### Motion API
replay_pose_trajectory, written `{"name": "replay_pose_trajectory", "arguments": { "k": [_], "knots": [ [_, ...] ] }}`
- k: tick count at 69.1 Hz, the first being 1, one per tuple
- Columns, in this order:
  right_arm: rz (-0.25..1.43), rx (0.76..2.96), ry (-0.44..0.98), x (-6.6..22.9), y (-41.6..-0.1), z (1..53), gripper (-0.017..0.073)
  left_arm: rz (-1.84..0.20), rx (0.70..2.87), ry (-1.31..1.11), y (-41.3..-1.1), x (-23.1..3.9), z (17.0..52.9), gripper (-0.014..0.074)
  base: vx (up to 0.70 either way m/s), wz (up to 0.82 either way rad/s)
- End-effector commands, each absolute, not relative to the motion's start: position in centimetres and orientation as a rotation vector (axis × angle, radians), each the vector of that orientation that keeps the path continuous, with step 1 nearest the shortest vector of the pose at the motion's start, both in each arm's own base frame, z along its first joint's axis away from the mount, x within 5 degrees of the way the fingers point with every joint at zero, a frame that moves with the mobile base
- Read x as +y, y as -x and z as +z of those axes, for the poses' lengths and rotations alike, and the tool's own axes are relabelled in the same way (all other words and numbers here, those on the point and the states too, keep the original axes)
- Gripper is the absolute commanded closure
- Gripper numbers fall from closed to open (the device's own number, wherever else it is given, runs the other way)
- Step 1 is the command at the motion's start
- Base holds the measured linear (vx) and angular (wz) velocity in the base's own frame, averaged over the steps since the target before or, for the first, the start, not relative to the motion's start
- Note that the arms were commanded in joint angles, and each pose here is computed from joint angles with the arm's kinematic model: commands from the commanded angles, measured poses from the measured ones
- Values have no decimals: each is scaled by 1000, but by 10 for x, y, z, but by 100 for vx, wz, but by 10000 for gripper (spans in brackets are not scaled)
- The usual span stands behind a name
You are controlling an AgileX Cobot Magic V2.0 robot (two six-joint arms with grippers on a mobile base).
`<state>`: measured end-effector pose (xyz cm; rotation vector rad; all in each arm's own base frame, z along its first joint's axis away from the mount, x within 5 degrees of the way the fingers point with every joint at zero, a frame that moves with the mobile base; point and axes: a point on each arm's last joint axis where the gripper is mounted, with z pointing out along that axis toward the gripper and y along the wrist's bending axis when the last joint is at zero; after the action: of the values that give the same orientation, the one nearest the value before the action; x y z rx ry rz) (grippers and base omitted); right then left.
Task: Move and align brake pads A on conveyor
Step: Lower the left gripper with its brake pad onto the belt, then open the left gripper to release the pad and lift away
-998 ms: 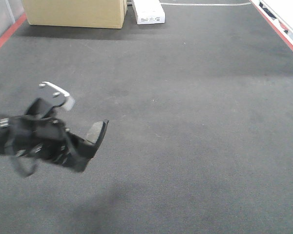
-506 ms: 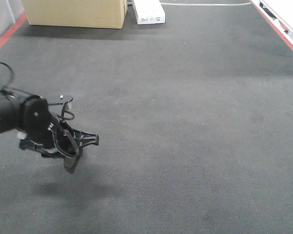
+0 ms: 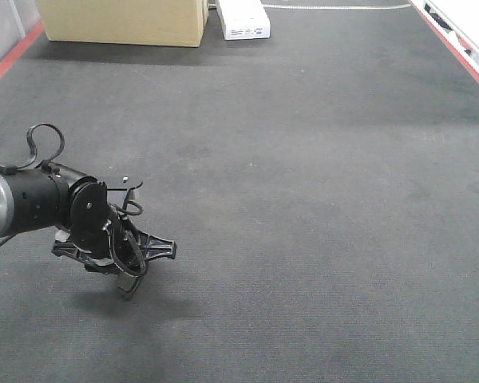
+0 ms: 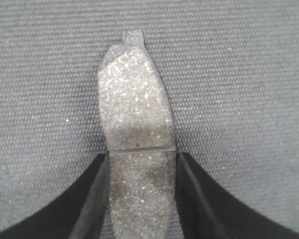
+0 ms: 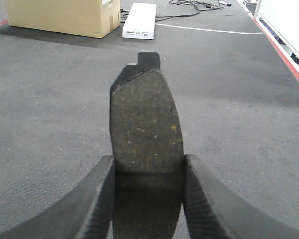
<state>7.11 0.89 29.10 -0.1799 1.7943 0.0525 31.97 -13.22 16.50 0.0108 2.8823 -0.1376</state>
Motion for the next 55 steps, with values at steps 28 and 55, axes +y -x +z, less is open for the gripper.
{"name": "replay_pose_trajectory", "arguments": {
  "k": [28,55],
  "knots": [
    [52,1674,186,10,-72,309,564,-235,2657,-49,-308,-132,233,100,0,0],
    [52,1674,186,10,-72,309,564,-289,2343,-164,-208,-92,280,267,0,0]
  ]
}}
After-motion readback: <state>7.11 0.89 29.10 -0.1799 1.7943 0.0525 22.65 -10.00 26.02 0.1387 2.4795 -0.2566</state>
